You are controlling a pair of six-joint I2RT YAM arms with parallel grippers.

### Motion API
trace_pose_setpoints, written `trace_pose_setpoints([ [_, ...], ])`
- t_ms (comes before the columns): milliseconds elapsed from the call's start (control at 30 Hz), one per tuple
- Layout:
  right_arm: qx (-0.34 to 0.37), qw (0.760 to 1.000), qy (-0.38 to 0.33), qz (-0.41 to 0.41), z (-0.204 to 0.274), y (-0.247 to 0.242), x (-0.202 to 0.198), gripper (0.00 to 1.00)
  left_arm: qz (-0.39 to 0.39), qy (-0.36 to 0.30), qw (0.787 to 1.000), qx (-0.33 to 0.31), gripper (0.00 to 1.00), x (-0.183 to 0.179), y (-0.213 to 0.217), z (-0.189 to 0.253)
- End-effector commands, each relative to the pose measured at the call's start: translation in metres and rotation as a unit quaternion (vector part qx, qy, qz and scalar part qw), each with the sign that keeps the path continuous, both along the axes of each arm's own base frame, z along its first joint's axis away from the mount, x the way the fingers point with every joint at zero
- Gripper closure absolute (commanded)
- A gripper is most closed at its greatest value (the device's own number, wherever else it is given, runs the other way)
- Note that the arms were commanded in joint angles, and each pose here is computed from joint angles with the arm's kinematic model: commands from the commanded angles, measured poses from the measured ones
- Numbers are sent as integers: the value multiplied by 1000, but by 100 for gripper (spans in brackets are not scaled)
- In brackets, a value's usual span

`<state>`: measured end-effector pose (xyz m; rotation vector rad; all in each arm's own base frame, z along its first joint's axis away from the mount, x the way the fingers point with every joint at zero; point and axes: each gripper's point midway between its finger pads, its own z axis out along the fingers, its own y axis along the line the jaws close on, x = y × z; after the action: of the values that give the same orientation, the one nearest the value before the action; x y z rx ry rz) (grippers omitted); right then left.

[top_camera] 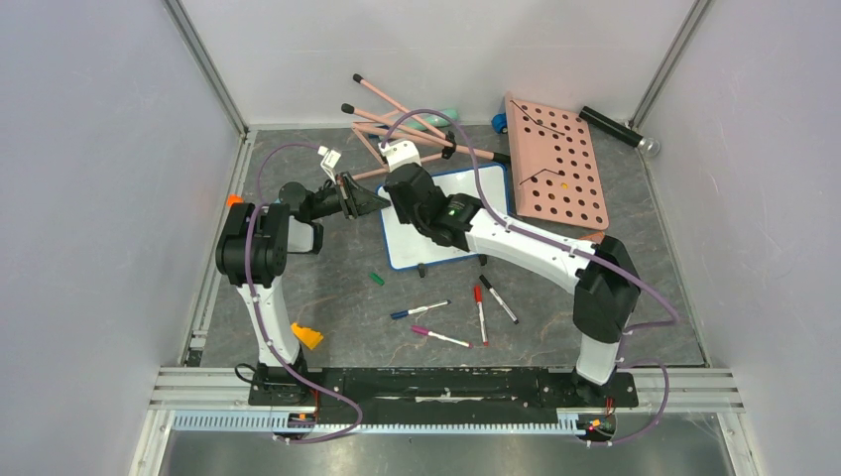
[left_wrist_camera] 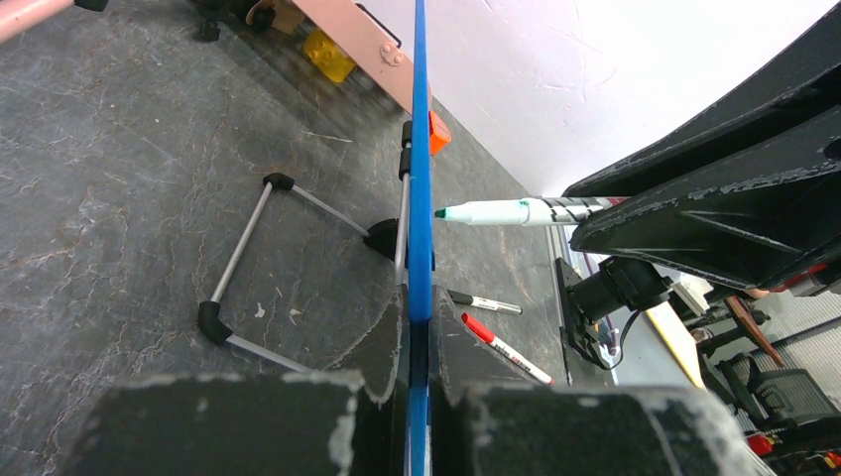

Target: Write a sentence on the whiteboard

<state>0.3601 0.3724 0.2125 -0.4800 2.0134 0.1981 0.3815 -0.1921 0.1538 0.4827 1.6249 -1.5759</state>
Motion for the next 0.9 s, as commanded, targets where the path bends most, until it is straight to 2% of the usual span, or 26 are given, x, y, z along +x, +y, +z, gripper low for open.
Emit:
trace_pose_setpoints([
  [0, 18, 999, -30, -14, 23, 5, 11, 100, -12, -66, 998, 7, 98, -8, -1, 17],
  [433, 2, 999, -34, -25, 16, 4, 17, 100, -13, -67, 998, 7, 98, -8, -1, 17],
  [867, -1, 1000, -12, 23, 3, 18, 10, 100, -13, -66, 998, 7, 98, -8, -1, 17],
])
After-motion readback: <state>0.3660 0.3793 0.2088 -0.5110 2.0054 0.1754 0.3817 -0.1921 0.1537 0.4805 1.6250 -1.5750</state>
